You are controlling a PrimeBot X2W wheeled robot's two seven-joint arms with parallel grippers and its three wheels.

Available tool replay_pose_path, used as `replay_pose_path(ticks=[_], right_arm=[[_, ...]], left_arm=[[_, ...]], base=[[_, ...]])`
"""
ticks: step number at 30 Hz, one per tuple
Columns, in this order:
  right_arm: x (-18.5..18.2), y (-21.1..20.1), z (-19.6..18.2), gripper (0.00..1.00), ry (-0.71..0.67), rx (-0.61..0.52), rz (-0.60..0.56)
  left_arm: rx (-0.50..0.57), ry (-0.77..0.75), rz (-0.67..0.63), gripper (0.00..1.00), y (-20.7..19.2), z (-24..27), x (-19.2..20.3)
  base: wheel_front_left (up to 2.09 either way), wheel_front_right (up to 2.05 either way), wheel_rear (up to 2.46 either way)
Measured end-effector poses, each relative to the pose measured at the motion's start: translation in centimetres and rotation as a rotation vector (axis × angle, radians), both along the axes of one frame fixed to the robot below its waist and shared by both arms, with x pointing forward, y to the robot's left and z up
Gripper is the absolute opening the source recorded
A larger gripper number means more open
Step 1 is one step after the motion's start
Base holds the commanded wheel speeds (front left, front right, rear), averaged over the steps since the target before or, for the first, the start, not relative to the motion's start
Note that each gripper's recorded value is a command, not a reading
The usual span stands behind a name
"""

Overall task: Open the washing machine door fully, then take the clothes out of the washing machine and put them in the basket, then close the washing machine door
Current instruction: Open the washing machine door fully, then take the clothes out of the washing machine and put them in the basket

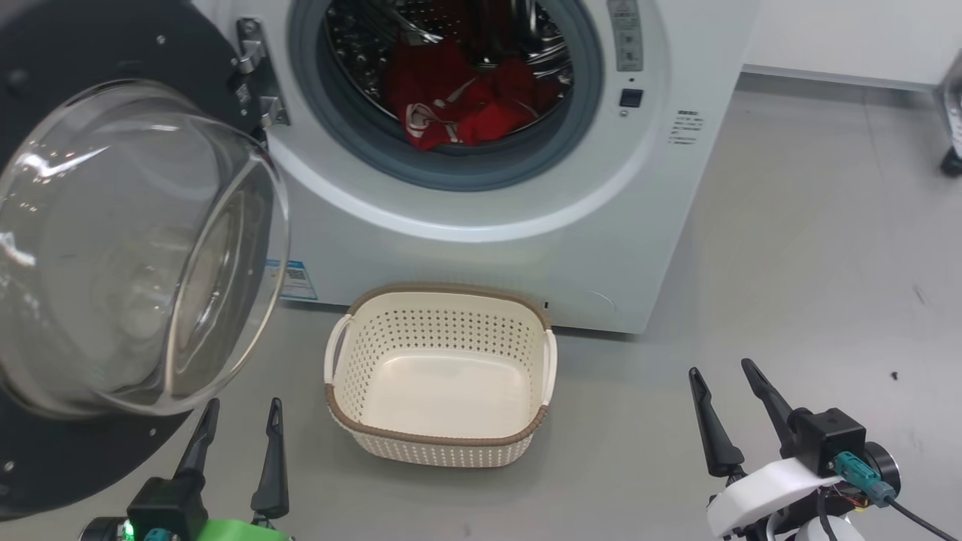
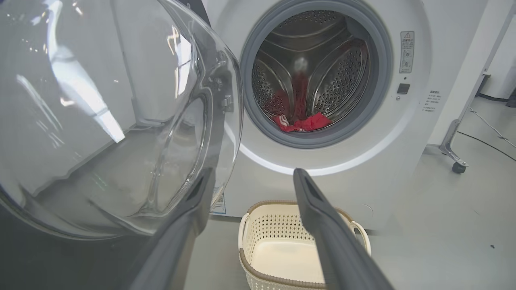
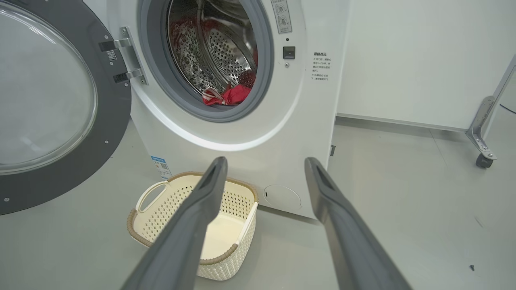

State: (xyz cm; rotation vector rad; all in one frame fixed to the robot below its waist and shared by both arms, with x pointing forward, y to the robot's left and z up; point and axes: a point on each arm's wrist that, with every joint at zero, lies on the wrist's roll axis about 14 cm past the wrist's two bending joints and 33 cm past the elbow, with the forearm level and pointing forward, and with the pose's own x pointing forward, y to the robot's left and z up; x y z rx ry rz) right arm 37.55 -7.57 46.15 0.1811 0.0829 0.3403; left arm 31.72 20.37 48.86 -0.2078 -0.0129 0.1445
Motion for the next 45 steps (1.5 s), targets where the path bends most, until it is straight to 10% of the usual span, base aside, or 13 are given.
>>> replay_pose_path(ticks=[45], right_arm=[[-3.4, -6.5, 0.3, 1.00, 0.001, 0.032, -0.221]], left_arm=[[-0.014, 0.107, -0.196, 1.00, -5.9, -1.7, 1.9]], base=[[0.00, 0.00, 0.00]])
